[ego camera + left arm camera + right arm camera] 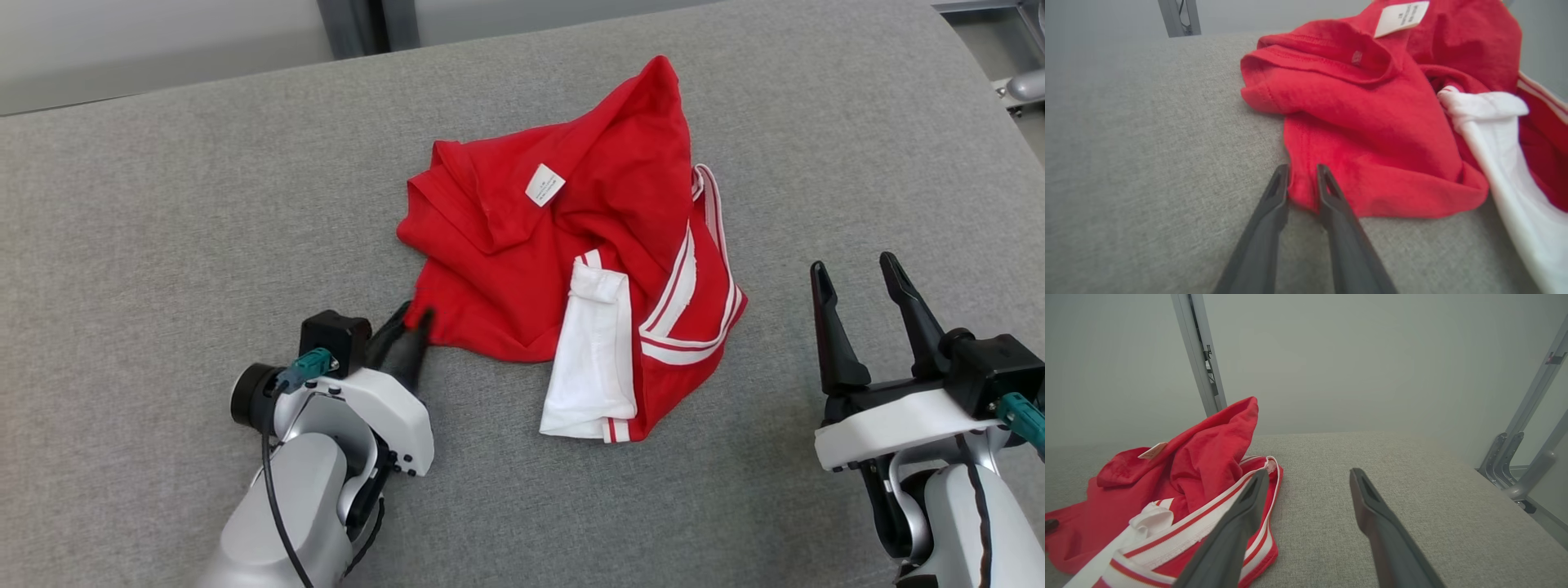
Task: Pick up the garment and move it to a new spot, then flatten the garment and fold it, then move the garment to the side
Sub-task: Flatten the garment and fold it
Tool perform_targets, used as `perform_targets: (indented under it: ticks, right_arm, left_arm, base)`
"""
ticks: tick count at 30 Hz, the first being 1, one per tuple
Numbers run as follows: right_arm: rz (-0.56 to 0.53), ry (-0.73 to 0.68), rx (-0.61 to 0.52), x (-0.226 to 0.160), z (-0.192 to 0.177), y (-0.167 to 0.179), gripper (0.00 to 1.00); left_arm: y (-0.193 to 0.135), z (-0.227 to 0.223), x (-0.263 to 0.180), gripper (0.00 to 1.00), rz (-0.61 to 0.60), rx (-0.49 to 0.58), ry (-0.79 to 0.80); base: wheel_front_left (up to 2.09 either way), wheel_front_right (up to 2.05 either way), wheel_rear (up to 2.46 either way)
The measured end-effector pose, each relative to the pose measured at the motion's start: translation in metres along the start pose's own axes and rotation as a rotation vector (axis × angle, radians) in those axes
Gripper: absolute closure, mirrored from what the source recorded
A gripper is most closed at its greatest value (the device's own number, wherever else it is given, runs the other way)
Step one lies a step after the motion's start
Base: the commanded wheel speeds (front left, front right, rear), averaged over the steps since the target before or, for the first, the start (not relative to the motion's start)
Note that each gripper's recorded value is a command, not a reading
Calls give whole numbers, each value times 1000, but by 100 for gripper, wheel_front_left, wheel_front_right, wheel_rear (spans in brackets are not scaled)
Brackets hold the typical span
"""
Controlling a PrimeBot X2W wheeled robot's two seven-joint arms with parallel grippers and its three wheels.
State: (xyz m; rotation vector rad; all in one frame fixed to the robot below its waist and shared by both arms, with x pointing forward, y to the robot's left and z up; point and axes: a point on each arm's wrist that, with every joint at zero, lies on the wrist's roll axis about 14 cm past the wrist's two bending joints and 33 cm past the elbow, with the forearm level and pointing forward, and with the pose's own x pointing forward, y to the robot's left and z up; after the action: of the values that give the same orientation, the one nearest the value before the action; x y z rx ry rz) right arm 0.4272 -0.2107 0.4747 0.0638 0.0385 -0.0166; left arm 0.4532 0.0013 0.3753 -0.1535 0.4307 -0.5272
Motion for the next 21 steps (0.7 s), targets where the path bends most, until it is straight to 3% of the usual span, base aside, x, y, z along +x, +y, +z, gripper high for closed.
perform_targets:
  ticks: [11,21]
  right_arm:
    - [68,-19,1,8,8,25,0]
    - [180,-40,11,9,20,67,0]
  left_arm:
    - [34,56,-27,100,125,-72,-240]
    - [73,104,-102,100,311,-86,-467]
  base:
    - [0,0,0]
    - [0,0,0]
